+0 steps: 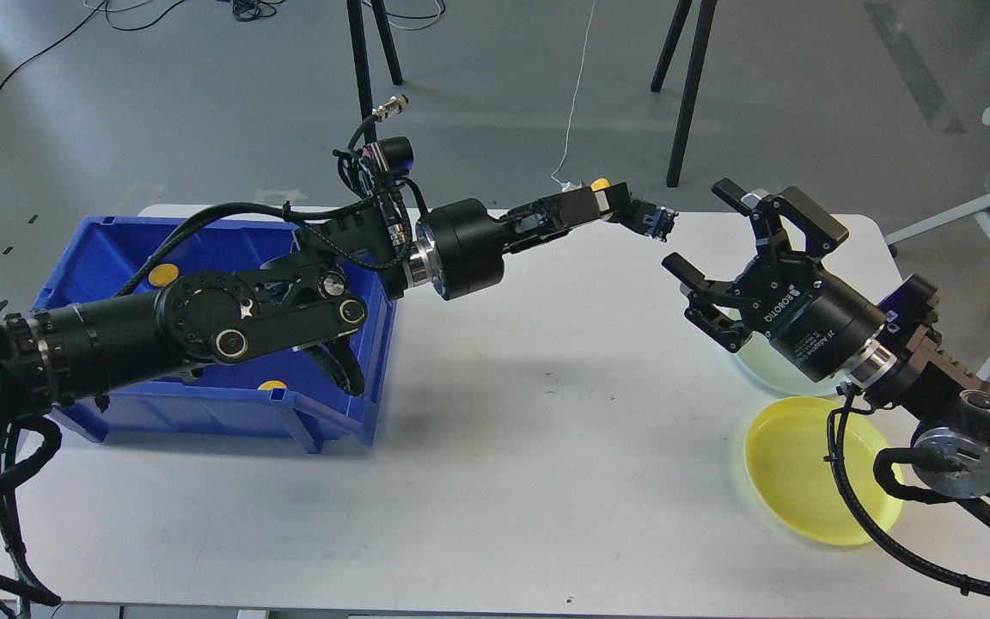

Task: Pass button and place on color plate
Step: 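Bring the open right gripper to the button held by the left gripper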

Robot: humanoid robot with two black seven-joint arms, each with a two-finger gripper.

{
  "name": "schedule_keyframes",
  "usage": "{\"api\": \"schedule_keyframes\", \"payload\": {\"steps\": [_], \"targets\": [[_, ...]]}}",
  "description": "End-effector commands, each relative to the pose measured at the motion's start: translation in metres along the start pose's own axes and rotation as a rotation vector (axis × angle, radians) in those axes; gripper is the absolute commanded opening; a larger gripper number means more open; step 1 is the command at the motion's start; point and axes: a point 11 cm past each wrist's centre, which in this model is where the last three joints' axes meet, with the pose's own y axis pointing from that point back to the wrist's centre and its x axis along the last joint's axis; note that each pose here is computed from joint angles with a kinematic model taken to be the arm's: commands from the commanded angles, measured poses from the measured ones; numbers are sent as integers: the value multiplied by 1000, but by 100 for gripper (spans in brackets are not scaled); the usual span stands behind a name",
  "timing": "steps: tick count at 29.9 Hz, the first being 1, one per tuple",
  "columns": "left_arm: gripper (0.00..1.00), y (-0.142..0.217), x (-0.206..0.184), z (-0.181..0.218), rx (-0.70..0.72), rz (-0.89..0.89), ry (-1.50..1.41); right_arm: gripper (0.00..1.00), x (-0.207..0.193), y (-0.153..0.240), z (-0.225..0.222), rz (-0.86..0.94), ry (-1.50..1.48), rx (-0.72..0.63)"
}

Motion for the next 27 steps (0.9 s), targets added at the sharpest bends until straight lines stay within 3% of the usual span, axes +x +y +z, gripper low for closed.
{"api": "schedule_keyframes", "payload": {"steps": [1,14,27], "targets": [[7,0,0,0,0,0,0,92,6,-6,-2,29,-40,26],[7,0,-1,0,-1,-1,1,88,4,-25,16,48,-88,47],[7,0,-1,0,-1,-1,1,88,10,-11,20,61,-91,24]]}}
